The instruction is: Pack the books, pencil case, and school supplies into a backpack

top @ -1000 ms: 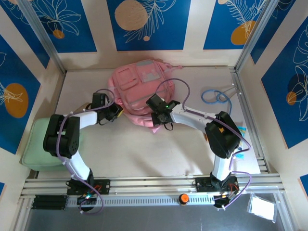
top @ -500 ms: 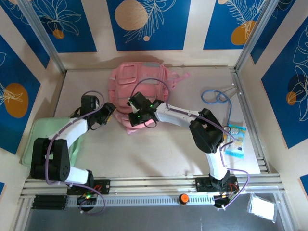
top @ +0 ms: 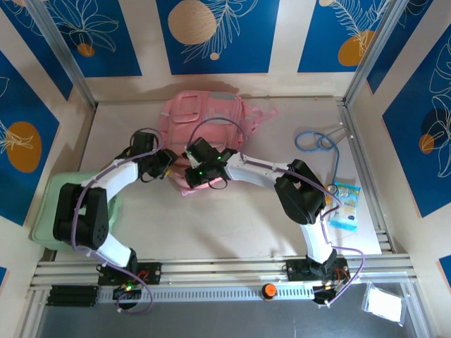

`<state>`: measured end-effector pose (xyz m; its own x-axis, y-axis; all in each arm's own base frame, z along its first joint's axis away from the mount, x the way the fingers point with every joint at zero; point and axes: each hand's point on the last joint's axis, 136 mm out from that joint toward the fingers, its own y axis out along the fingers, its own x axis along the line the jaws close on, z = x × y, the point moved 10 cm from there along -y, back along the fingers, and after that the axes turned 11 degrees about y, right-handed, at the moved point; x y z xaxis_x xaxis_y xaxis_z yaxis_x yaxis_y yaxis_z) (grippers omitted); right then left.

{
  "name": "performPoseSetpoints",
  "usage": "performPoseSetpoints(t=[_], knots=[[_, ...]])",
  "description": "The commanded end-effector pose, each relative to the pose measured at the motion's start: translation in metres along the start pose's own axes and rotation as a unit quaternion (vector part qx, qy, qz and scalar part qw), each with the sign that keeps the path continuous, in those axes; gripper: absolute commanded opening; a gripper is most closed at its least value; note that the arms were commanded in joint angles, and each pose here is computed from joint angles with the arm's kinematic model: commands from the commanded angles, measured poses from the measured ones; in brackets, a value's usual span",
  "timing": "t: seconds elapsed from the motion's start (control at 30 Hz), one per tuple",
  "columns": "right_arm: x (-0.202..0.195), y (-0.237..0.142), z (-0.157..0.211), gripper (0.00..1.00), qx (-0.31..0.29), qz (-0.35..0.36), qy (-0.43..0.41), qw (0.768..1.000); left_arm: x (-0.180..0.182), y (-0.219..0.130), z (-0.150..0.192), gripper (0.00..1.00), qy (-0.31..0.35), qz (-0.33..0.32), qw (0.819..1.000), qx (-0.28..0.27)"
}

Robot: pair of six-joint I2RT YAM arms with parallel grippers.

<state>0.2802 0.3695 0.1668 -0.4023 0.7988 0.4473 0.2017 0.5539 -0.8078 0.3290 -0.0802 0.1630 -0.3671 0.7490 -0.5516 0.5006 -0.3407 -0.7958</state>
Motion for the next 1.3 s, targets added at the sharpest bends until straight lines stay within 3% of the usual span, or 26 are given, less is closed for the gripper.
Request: performPoseSetpoints(t=[0.0,0.27,0.37,0.53,0.63,0.77,1.0,1.1,1.27], knots=[[0.015,-0.004,0.012,0.0,0.017,-0.019,-0.015,1.0,0.007,0.007,0.002,0.47,0.002,-0.061,0.998,0.012],[0.01,-0.006,0.017,0.0,0.009,0.024,-0.009,1.0,0.011,0.026,0.002,0.39,0.004,-0.078,0.997,0.02],[0.007,-0.007,0.018,0.0,0.006,0.044,-0.004,0.999,0.011,0.033,0.0,0.28,0.008,-0.078,0.997,0.028],[-0.012,-0.011,0.021,0.0,-0.01,0.149,0.03,0.988,0.008,0.032,-0.003,0.01,0.017,-0.074,0.997,0.02],[-0.031,-0.018,0.027,0.0,-0.016,0.231,0.057,0.971,0.007,0.026,-0.004,0.0,0.025,-0.078,0.997,0.011],[-0.051,-0.034,0.035,0.02,-0.032,0.281,0.085,0.955,0.006,0.023,-0.006,0.0,0.032,-0.078,0.996,0.006],[-0.044,-0.04,0.028,0.17,-0.016,0.187,0.07,0.98,0.002,0.021,-0.006,0.0,0.037,-0.06,0.997,0.007],[-0.04,-0.053,0.022,0.25,-0.035,0.151,0.088,0.984,-0.001,0.019,-0.006,0.0,0.043,-0.046,0.998,0.012],[-0.069,-0.086,0.009,0.49,-0.068,0.081,0.216,0.971,-0.004,0.012,-0.003,0.0,0.055,-0.03,0.998,0.019]])
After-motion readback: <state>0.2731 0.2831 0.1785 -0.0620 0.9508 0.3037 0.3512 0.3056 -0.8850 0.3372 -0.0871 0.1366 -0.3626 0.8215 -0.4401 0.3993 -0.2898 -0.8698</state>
